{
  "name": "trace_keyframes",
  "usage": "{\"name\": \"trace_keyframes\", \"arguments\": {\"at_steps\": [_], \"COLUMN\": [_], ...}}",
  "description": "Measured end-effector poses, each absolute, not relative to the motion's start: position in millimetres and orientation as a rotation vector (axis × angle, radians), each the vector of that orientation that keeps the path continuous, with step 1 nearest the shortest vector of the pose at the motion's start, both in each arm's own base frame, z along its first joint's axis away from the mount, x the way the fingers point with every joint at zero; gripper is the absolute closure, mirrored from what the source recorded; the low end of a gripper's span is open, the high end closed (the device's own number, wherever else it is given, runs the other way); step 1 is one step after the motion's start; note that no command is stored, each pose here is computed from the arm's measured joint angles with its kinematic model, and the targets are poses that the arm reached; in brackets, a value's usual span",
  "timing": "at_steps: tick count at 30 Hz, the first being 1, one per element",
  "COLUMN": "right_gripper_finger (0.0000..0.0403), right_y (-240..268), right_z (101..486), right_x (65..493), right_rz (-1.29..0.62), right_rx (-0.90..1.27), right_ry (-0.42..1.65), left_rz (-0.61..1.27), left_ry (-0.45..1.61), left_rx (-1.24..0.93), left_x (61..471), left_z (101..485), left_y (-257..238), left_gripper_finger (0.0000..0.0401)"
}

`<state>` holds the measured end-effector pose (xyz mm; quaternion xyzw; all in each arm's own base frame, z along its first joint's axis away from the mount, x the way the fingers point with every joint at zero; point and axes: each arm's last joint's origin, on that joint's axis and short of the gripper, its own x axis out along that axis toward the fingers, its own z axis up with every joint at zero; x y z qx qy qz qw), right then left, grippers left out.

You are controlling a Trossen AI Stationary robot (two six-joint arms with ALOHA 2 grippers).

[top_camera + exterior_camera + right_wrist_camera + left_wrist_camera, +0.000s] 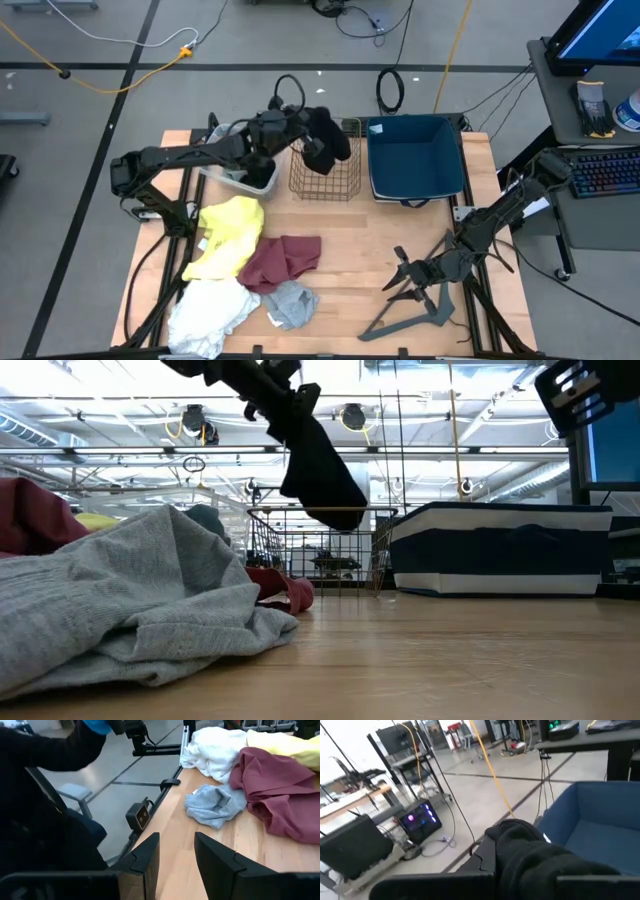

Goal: Pick & Place Cloths
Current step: Put the black boxer into the wire basket

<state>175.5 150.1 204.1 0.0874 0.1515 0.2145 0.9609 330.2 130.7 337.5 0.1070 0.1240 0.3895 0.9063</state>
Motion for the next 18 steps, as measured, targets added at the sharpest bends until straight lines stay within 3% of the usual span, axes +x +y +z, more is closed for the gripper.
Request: {"name": "trace_keyframes", "arguments": {"at_steps": [18], "right_gripper_finger": [0.0289], "right_y": [143.1], "right_z": [205.3], "right_x": [172.7], "right_rz": [0.439], "right_rx": [0.048], "right_ry": [0.297], "left_rz": [0.762], "left_ry": [0.349], "left_rx": [0.176], "left_x": [327.4], "left_z": [326.7], "left_y": [133.1], "left_gripper_finger": [0.0401]}}
